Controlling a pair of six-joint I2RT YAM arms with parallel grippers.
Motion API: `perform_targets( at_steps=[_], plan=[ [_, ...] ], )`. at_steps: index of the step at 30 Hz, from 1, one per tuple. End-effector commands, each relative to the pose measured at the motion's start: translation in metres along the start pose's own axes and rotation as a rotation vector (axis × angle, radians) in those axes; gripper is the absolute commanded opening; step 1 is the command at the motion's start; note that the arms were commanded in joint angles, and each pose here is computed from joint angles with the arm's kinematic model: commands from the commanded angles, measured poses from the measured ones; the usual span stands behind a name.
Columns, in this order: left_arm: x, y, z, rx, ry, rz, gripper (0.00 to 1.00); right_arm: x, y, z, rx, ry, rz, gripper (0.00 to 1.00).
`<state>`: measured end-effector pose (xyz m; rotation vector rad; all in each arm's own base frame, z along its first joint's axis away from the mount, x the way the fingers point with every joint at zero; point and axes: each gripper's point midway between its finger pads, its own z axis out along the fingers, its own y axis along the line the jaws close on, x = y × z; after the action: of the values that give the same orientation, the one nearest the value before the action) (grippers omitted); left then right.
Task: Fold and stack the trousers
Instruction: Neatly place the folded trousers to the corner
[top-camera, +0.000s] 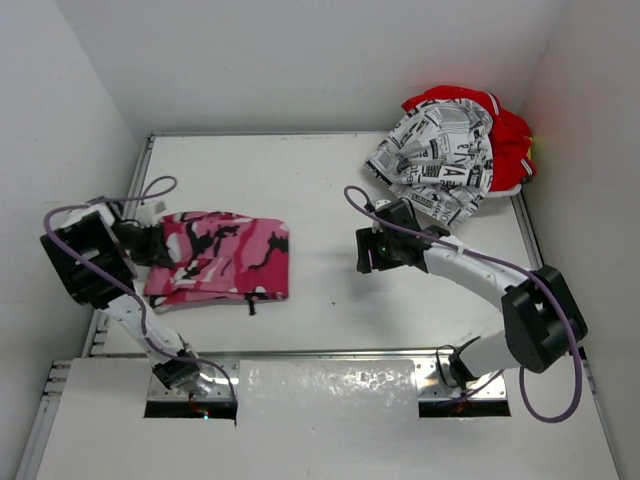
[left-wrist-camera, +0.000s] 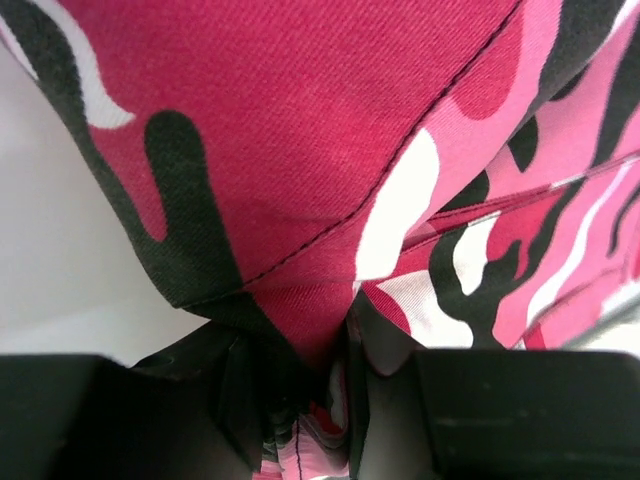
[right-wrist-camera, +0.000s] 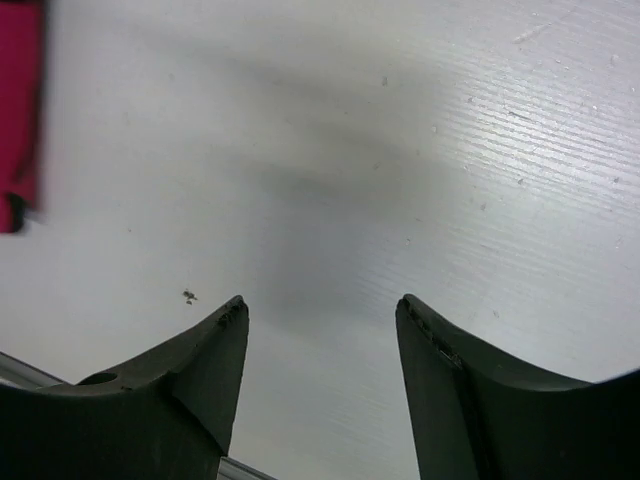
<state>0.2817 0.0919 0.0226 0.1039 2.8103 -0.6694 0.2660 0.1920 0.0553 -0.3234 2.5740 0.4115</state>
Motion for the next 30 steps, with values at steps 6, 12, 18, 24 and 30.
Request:
perform_targets(
  at_steps=[6, 12, 18, 24, 30],
  plan=[
    [0.004, 0.079, -0.050, -0.170, 0.026, 0.119, 0.12, -0.021, 0.005, 0.000, -0.016, -0.020, -0.066, 0.60],
    [-0.024, 0.091, -0.077, -0.232, -0.025, 0.130, 0.71, -0.038, 0.001, -0.009, -0.006, -0.053, -0.087, 0.65],
    [-0.026, 0.084, -0.137, -0.323, -0.063, 0.042, 1.00, -0.055, -0.017, -0.031, 0.036, -0.107, -0.076, 0.74],
    [-0.027, 0.049, -0.209, -0.468, -0.211, -0.025, 1.00, -0.057, -0.065, -0.056, 0.126, -0.143, 0.048, 0.98],
    [-0.004, 0.044, -0.230, -0.704, -0.365, -0.112, 1.00, -0.007, -0.141, -0.069, 0.340, -0.048, 0.283, 0.99]
  ],
)
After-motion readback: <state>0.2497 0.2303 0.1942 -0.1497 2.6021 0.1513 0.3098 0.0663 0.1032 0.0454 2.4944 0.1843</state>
